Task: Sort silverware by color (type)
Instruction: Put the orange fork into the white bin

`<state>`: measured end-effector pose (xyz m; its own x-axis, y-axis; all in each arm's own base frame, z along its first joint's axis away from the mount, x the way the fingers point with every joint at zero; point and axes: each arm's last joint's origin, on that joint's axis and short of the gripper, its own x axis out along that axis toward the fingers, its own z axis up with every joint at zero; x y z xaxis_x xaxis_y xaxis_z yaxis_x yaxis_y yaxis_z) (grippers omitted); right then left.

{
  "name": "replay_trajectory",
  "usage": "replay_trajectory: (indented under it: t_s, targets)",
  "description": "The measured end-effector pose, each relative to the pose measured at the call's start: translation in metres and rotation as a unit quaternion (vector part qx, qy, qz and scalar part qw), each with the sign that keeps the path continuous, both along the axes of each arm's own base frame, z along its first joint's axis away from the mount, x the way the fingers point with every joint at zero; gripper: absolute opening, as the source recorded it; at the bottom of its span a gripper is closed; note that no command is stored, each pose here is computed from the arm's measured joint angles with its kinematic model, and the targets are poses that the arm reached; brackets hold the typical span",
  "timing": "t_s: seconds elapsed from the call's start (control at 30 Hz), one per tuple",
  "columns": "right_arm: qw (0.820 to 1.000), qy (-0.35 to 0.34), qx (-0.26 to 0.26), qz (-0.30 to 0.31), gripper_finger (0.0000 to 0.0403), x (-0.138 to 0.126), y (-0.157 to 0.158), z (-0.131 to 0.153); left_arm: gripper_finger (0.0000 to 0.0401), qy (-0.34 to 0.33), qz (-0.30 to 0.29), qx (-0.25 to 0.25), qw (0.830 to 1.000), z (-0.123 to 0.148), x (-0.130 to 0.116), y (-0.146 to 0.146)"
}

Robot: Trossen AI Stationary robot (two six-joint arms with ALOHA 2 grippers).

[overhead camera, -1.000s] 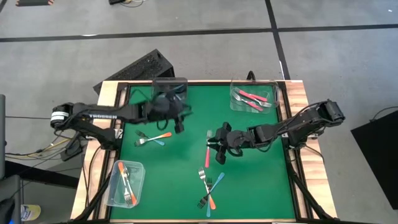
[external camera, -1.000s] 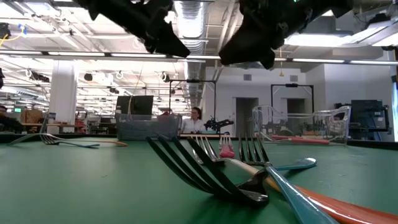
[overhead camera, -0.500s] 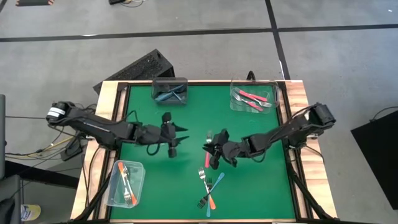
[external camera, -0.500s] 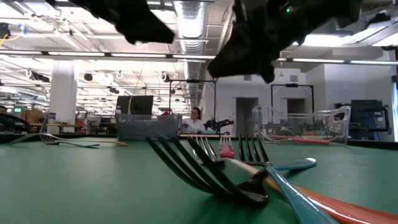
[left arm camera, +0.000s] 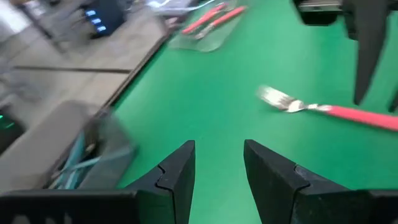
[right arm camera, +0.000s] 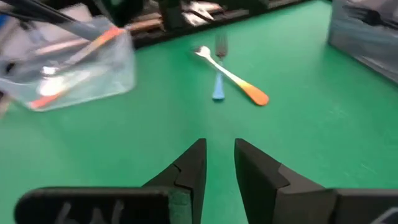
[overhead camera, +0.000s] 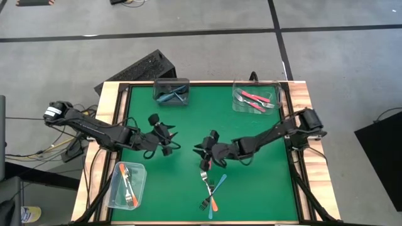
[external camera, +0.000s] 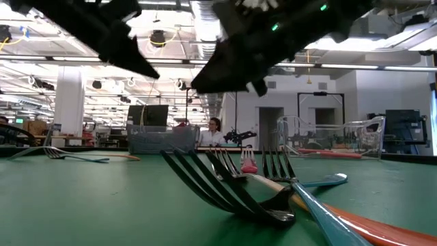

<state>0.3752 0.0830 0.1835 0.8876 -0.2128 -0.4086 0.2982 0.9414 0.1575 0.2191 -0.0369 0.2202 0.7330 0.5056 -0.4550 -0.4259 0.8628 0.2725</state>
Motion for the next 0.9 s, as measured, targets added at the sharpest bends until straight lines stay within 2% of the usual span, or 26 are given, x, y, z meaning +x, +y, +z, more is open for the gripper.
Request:
replay_trajectory:
  t_s: [0.1,0.17,0.27,0.37,0.43,0.53,0.67,0.9]
  targets:
    - [1.000,0.010,0.005,0.008,0.0130,0.011,-0.004,-0.008,0.0128,-0.010,0.020,-0.013,1.000,-0.010,-0.007,0.004]
    - [1.000,0.019,0.004,0.017,0.0144,0.016,-0.006,-0.010,0.0128,-0.022,0.017,-0.037,0.999,-0.016,-0.013,0.005]
    - [1.000,0.018,-0.002,0.023,0.0165,0.023,-0.013,-0.009,0.0128,-0.046,0.045,-0.080,0.995,-0.026,-0.022,0.007]
    - [1.000,0.001,-0.013,0.017,0.0183,0.036,-0.023,-0.005,0.0128,-0.048,0.070,-0.104,0.991,-0.038,-0.030,0.011]
    - [0.999,0.015,-0.010,0.027,0.0191,0.040,-0.030,-0.006,0.0128,-0.053,0.079,-0.119,0.988,-0.040,-0.031,0.010]
    - [0.999,0.007,0.007,0.051,0.0196,0.051,-0.033,-0.008,0.0128,-0.038,0.068,-0.144,0.987,-0.045,-0.033,0.008]
    - [0.998,0.033,0.003,0.056,0.0194,0.055,-0.030,-0.010,0.0128,-0.031,0.060,-0.194,0.979,-0.056,-0.032,0.006]
    - [0.996,0.062,0.005,0.068,0.0189,0.055,-0.031,-0.013,0.0128,-0.011,0.044,-0.232,0.972,-0.071,-0.028,0.002]
